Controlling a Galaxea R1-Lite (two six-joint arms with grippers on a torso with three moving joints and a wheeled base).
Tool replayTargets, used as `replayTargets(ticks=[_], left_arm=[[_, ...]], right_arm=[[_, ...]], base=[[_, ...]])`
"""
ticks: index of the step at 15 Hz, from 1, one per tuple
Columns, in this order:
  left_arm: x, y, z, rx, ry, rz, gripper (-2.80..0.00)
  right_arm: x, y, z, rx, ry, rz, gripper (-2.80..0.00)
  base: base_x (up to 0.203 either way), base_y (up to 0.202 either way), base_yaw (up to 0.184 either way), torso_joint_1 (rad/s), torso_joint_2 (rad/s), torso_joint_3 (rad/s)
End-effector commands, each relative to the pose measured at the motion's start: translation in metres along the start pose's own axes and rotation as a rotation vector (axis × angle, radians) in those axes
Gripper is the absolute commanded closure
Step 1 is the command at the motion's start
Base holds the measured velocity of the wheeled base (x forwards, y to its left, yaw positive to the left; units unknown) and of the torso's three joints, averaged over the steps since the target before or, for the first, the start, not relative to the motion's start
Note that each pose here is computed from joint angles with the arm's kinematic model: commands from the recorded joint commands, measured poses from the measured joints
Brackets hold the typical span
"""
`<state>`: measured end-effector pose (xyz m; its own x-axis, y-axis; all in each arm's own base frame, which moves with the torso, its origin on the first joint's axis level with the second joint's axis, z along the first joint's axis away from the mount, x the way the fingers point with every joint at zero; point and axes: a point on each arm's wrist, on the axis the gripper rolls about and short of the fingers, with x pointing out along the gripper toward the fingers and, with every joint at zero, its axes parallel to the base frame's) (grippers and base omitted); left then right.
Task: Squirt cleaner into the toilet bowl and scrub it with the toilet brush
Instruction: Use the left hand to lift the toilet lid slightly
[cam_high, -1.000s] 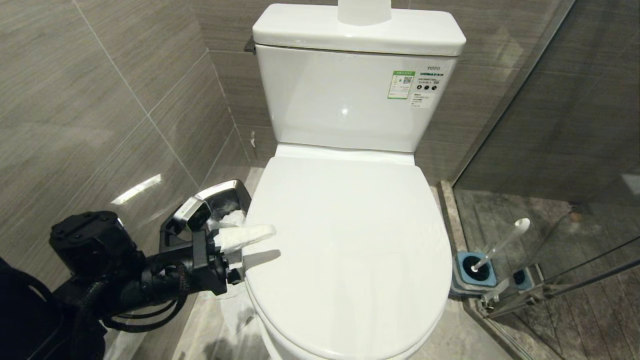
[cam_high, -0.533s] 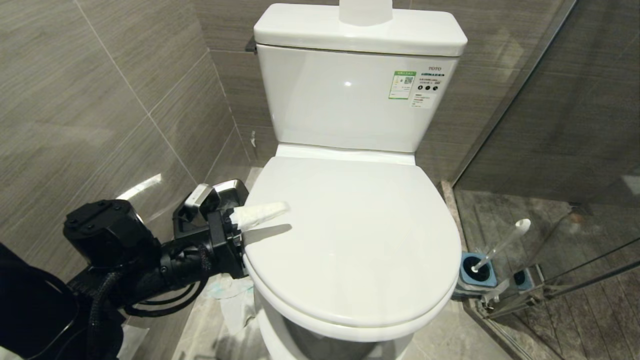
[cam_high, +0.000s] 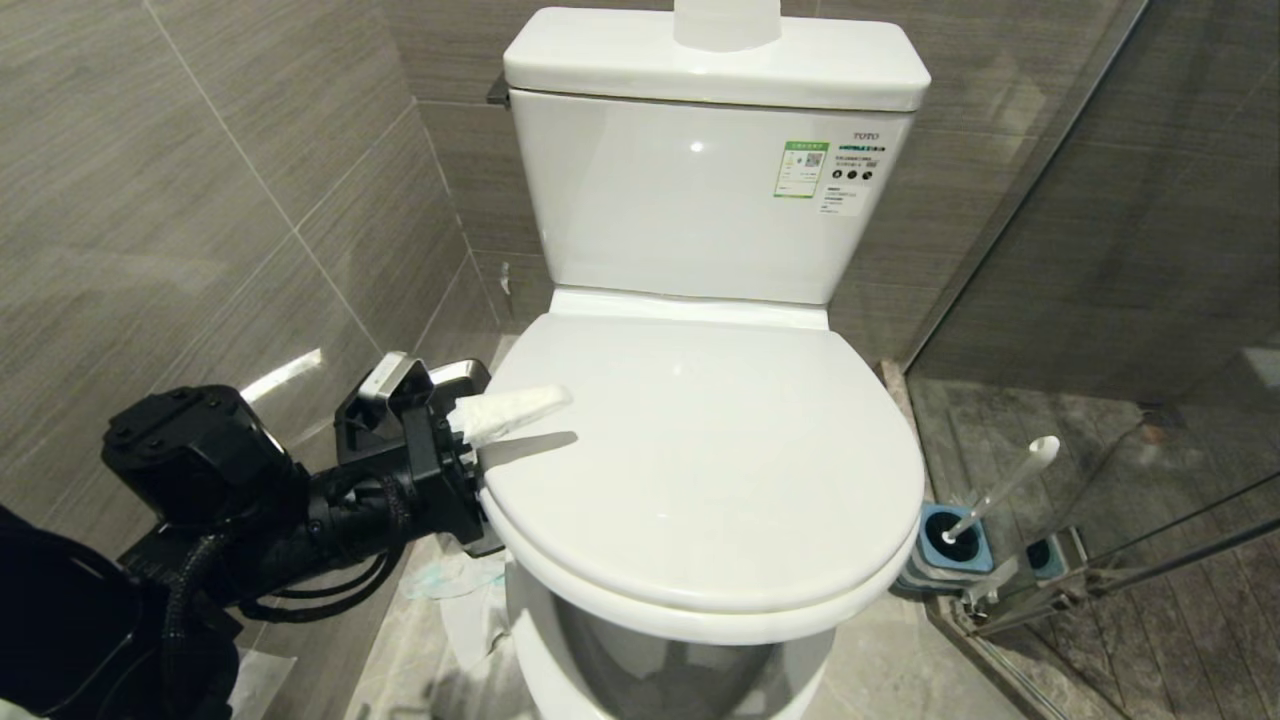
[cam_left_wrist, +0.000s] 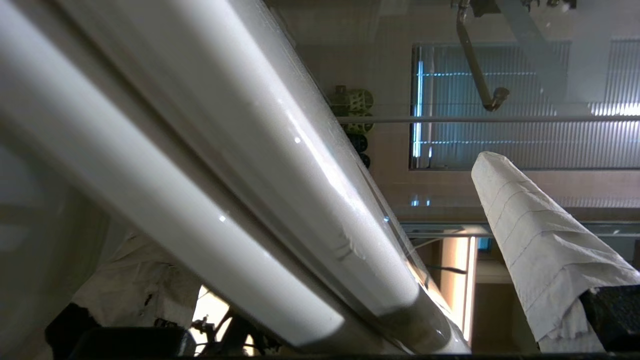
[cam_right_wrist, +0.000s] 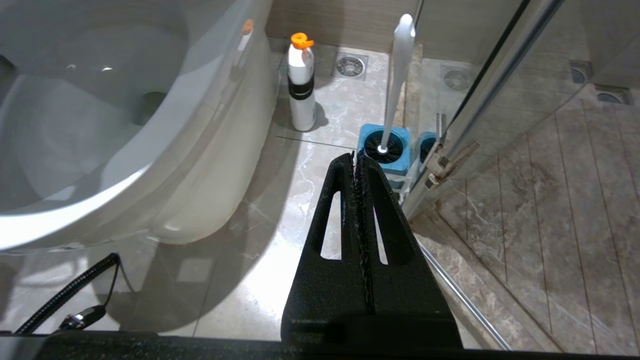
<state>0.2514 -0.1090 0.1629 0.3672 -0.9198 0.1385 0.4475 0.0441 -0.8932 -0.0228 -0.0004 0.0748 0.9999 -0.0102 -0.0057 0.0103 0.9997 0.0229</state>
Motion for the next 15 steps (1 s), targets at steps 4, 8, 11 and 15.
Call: replayTargets(ticks=[4, 8, 11, 15], left_arm=[[-0.003, -0.011, 0.006, 0.014, -0.019, -0.028, -2.80], [0.001, -0.016, 0.011, 0.031, -0.024, -0.049, -2.80], [0.005, -0.016, 0.008, 0.022, -0.010, -0.056, -2.80], [0.011, -0.020, 0.011, 0.041, -0.007, -0.079, -2.80]], right_arm=[[0.000, 0.000, 0.000, 0.000, 0.002, -0.001, 0.00], [0.000, 0.000, 0.000, 0.000, 0.002, -0.001, 0.00], [0.000, 0.000, 0.000, 0.000, 0.002, -0.001, 0.00], [0.000, 0.000, 0.000, 0.000, 0.002, -0.001, 0.00]], base=[[0.000, 0.000, 0.000, 0.000, 0.00, 0.000], [0.000, 0.000, 0.000, 0.000, 0.00, 0.000], [0.000, 0.000, 0.000, 0.000, 0.00, 0.000], [0.000, 0.000, 0.000, 0.000, 0.00, 0.000]])
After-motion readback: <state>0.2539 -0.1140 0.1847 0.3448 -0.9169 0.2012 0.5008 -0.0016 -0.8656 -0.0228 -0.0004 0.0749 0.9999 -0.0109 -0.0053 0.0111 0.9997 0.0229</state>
